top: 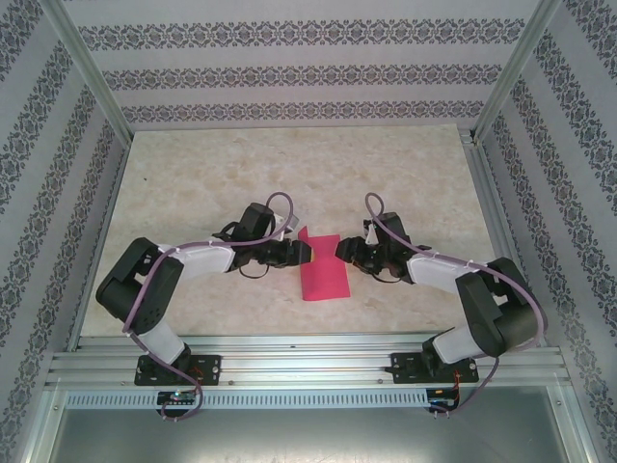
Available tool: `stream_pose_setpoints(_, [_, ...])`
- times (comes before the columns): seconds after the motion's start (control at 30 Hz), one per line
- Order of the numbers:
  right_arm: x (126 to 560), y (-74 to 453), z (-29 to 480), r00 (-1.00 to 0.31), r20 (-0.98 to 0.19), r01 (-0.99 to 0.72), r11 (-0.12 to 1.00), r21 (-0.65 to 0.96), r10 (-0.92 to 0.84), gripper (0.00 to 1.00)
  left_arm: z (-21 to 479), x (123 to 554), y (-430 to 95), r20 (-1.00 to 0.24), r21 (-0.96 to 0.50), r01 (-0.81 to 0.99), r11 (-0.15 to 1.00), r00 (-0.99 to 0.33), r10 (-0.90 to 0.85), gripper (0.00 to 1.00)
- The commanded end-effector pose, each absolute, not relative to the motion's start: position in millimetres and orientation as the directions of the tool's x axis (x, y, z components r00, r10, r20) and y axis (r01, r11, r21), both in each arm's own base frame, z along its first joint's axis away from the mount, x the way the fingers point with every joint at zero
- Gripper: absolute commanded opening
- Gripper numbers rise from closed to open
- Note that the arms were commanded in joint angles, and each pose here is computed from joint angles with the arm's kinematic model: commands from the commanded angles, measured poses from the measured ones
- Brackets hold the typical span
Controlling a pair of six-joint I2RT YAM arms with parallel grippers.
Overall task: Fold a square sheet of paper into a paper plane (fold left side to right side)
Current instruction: First fold in half a square sheet of paper at the center of the table.
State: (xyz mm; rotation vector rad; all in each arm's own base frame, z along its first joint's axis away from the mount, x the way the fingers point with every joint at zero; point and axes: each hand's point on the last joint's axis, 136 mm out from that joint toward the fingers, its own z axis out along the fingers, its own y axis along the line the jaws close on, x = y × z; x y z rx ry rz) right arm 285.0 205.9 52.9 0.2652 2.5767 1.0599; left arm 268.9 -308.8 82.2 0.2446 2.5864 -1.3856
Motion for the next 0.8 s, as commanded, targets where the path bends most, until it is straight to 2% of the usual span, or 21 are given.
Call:
stream_pose_setpoints(0.0, [295,220,87,-0.908,-0.275,-0.031,0.604,0.797,0.315,0.53,95,273,-324,-0.290,-0.820,0.282,0.498,-0.955,0.064,0.50])
stream_pose_setpoints(0.2, [303,236,104,-0.908,-0.251,-0.051,0.507,0.860,0.336,0.55,96,272,-335,-0.295,-0.825,0.296,0.481,-0.952,0.080,0.50])
stream_pose_setpoints(0.37, [307,249,94,-0.916,-0.213,-0.028,0.473,0.880,0.342,0.53,93,273,-338,-0.292,-0.824,0.293,0.484,-0.953,0.081,0.49])
stream_pose_setpoints(0.6, [306,266,82,-0.927,-0.174,-0.014,0.434,0.901,0.331,0.46,91,273,-339,-0.289,-0.822,0.290,0.490,-0.954,0.080,0.48])
stream_pose_setpoints(0.7, [306,269,77,-0.930,-0.166,-0.008,0.432,0.902,0.328,0.40,90,273,-340,-0.287,-0.821,0.289,0.492,-0.954,0.081,0.48])
stream_pose_setpoints(0.77, [306,269,74,-0.931,-0.160,-0.001,0.433,0.901,0.329,0.32,89,274,-340,-0.284,-0.821,0.286,0.495,-0.955,0.080,0.48])
